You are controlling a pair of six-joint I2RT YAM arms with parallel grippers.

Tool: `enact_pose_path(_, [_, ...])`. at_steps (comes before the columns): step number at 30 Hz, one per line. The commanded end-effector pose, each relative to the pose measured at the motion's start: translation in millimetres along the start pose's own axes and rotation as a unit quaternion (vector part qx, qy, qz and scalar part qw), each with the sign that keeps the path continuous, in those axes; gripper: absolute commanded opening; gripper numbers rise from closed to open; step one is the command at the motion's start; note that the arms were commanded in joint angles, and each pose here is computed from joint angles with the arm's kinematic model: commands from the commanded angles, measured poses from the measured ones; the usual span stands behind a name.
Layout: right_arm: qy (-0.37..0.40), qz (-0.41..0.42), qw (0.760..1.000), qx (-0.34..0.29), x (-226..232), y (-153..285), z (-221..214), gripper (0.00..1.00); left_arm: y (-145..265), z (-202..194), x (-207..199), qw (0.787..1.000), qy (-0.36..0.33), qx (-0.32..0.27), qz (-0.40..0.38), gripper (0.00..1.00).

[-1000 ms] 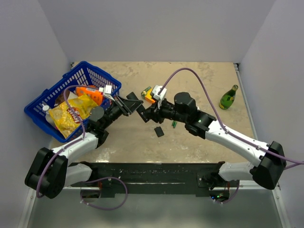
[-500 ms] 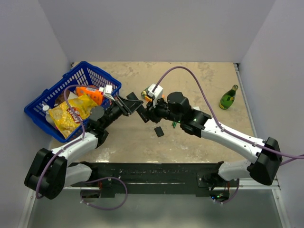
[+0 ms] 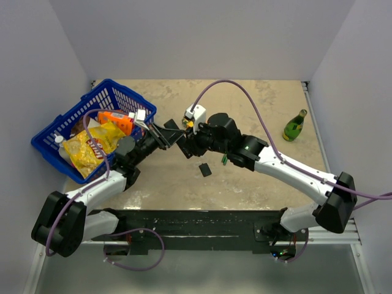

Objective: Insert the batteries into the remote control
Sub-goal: Load the battery into the remote control.

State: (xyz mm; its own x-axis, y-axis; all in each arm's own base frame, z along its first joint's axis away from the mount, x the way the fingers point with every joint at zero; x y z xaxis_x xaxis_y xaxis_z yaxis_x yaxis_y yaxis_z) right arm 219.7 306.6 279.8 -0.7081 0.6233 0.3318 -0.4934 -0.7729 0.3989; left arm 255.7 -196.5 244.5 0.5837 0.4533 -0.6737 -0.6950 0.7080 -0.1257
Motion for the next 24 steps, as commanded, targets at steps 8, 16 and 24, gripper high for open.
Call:
enact_pose_path(8, [-0.016,-0.021,1.0,0.002,5.5,1.3,12.3,0.21,-5.7,18.8,-18.1,0.999,-0.033,-0.029,-0.029,0.0])
enact_pose_path(16, [-0.014,-0.022,1.0,0.001,6.3,-1.8,13.8,0.22,-6.3,18.9,-18.8,0.999,-0.034,-0.028,-0.031,0.0])
enact_pose_path(24, [-0.012,-0.015,1.0,0.008,10.3,-5.3,12.1,0.21,-7.8,20.2,-19.1,0.999,-0.037,-0.028,-0.029,0.0])
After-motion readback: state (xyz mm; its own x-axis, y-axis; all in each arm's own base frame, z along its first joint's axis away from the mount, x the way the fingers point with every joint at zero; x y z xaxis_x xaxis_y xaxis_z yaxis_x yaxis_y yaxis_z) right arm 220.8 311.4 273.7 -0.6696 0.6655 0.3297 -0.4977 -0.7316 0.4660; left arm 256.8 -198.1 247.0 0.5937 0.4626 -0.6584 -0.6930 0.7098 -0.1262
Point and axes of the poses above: each gripper's point midway between its finger pads, its own y axis back along the fingers, its own x axis along the line the jaws close on, z = x × y, the point moved 6 cm from there along y, back along the fingers, and after that the axes turned 12 degrees about -y, right-handed, at the moved point
